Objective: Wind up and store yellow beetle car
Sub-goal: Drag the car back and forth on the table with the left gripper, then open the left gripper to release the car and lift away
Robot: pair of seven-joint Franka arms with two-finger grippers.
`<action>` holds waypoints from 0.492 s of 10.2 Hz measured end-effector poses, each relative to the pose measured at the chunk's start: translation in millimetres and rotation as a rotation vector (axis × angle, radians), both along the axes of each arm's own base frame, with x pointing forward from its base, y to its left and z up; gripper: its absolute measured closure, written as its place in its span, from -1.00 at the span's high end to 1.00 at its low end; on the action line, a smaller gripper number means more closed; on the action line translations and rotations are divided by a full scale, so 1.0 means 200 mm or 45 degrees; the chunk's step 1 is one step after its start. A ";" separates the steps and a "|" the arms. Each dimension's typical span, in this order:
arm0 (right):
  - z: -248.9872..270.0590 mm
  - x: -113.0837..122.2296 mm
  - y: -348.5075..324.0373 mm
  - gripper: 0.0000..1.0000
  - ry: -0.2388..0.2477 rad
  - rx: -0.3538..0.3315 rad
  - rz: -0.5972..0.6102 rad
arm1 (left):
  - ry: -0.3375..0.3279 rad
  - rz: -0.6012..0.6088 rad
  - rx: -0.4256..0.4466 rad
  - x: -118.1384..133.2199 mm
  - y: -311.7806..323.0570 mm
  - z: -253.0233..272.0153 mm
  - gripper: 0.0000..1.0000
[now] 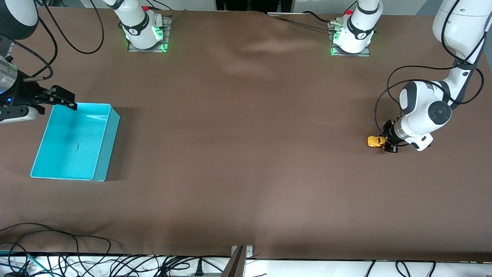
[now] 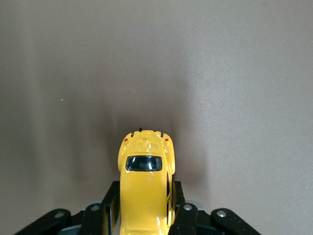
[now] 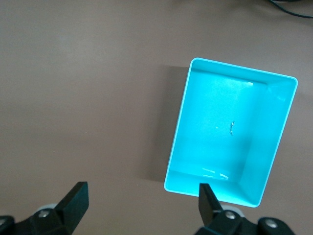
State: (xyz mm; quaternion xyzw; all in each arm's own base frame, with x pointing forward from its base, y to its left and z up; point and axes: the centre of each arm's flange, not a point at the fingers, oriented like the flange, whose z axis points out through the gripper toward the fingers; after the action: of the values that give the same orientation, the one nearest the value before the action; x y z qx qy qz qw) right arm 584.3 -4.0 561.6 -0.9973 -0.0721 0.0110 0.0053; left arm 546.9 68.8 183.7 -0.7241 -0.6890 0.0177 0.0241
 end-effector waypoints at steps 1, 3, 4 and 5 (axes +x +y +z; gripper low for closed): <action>0.00 0.00 0.00 1.00 0.000 0.000 0.000 | -0.001 0.004 0.000 0.00 0.00 0.00 -0.09; 0.00 0.00 0.00 1.00 -0.001 0.000 0.000 | -0.021 0.030 0.002 0.02 0.04 0.01 0.40; 0.00 0.00 0.00 1.00 -0.001 0.000 0.000 | -0.027 0.043 0.003 0.03 0.05 0.02 0.66; 0.00 0.00 0.00 1.00 -0.002 0.000 0.000 | -0.029 0.048 0.004 0.03 0.06 0.02 0.93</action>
State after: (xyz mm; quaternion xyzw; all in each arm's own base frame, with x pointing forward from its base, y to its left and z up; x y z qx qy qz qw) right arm 584.4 -4.0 561.6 -0.9973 -0.0721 0.0104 0.0052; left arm 553.9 79.8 188.0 -0.7110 -0.7030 0.0091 0.0171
